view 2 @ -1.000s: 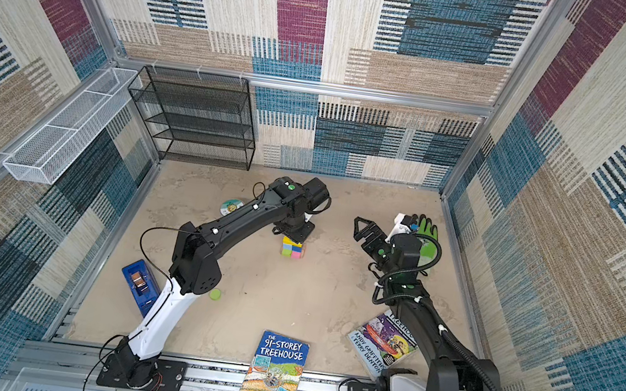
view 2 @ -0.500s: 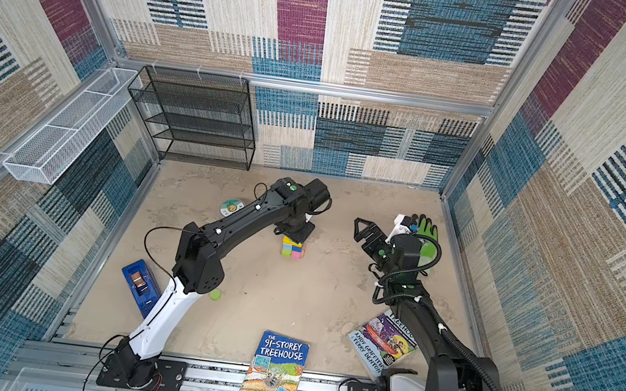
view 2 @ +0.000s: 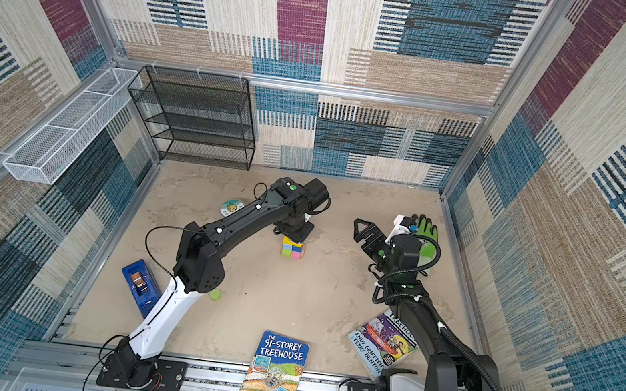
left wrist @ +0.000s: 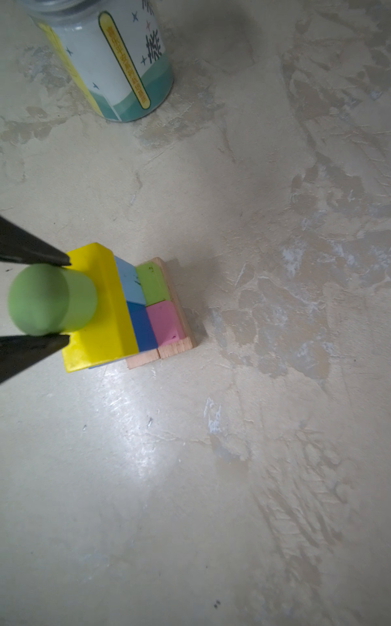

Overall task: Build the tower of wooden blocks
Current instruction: 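Lower the green cylinder onto the yellow block with the left gripper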

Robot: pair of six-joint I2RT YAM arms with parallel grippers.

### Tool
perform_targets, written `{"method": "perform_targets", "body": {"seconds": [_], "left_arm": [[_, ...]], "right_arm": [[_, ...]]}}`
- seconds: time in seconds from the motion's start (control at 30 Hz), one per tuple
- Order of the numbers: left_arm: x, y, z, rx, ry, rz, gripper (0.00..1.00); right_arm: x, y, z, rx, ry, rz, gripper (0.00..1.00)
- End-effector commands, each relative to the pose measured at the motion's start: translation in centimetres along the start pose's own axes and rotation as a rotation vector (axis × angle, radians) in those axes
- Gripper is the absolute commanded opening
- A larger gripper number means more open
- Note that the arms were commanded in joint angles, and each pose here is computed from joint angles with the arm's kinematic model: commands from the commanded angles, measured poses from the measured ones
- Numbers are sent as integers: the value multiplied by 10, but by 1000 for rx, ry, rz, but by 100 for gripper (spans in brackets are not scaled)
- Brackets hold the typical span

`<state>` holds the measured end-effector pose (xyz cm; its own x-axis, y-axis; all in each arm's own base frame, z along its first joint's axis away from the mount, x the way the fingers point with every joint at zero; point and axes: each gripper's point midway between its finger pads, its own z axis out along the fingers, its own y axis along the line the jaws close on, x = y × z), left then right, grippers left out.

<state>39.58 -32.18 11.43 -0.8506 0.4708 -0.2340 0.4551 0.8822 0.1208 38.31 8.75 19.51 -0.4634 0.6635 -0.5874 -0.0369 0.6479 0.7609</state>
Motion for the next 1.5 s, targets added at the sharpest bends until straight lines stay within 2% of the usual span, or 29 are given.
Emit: {"method": "perform_targets", "body": {"seconds": [0.0, 1.47], "left_arm": [[1, 0, 0, 9, 7, -12, 36], [0, 0, 3, 14, 13, -22, 41]], "right_arm": [[-4, 8, -1, -36, -12, -6, 100], [-2, 5, 2, -34, -2, 3, 99]]}}
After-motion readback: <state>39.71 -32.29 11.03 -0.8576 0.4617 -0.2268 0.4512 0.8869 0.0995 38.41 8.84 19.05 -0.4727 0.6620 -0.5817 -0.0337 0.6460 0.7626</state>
